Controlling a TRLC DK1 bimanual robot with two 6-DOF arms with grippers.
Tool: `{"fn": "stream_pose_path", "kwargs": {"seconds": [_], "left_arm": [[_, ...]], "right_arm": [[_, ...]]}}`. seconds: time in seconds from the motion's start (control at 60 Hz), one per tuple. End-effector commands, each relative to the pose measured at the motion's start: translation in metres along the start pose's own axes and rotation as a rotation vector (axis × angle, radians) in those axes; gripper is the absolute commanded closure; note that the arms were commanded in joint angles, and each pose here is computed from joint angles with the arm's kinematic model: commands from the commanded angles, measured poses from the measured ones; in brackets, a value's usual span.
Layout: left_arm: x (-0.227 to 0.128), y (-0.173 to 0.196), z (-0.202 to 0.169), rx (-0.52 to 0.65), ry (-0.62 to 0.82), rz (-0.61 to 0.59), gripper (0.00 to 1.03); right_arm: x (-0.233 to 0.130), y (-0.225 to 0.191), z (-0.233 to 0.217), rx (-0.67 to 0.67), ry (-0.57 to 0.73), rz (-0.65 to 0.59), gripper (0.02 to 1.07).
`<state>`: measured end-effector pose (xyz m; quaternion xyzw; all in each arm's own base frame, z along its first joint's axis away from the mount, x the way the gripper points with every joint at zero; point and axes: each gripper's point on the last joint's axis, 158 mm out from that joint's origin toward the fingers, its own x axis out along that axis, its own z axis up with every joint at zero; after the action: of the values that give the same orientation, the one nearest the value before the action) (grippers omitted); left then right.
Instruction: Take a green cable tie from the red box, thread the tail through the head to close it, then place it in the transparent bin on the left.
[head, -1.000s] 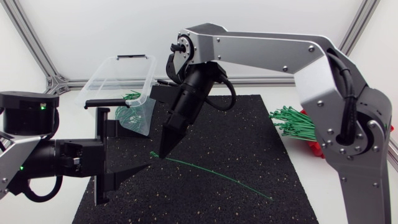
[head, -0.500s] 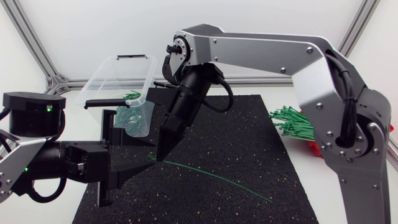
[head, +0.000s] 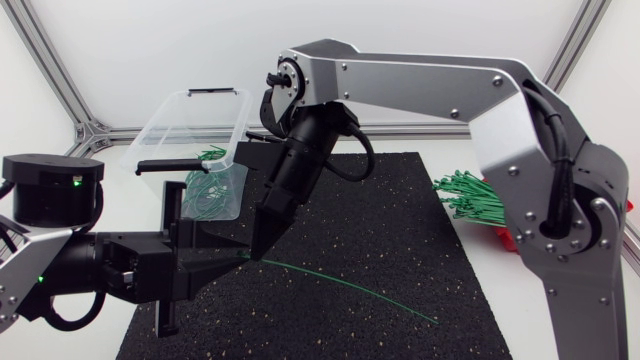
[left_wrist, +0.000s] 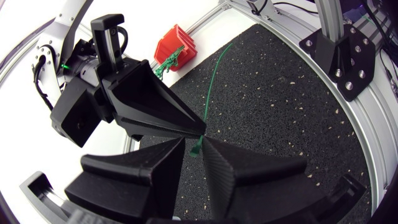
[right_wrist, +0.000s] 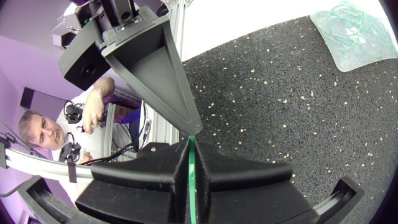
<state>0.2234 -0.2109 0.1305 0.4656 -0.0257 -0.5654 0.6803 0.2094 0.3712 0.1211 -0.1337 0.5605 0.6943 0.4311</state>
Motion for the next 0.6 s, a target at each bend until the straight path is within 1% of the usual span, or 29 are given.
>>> {"fn": "stream_pose_path", "kwargs": {"seconds": [0.0, 0.083, 0.117, 0.583], "left_arm": [[0.0017, -0.0081, -0.0001, 0.033, -0.002, -0.01, 0.88], [0.0011, -0.0071, 0.0001, 0.032, -0.002, -0.006, 0.97], [0.0005, -0.0069, 0.0009, 0.038, -0.002, -0.003, 0.99], [-0.0006, -0.0045, 0.0006, 0.033, 0.016, 0.001, 1.0]], "right_arm": [[0.007, 0.0038, -0.0059, 0.032, 0.023, 0.027, 1.02], [0.007, 0.0044, -0.0066, 0.032, 0.024, 0.028, 1.02], [0.0073, 0.0042, -0.0071, 0.031, 0.025, 0.028, 1.02], [0.0067, 0.008, -0.0086, 0.016, 0.024, 0.028, 1.02]]}}
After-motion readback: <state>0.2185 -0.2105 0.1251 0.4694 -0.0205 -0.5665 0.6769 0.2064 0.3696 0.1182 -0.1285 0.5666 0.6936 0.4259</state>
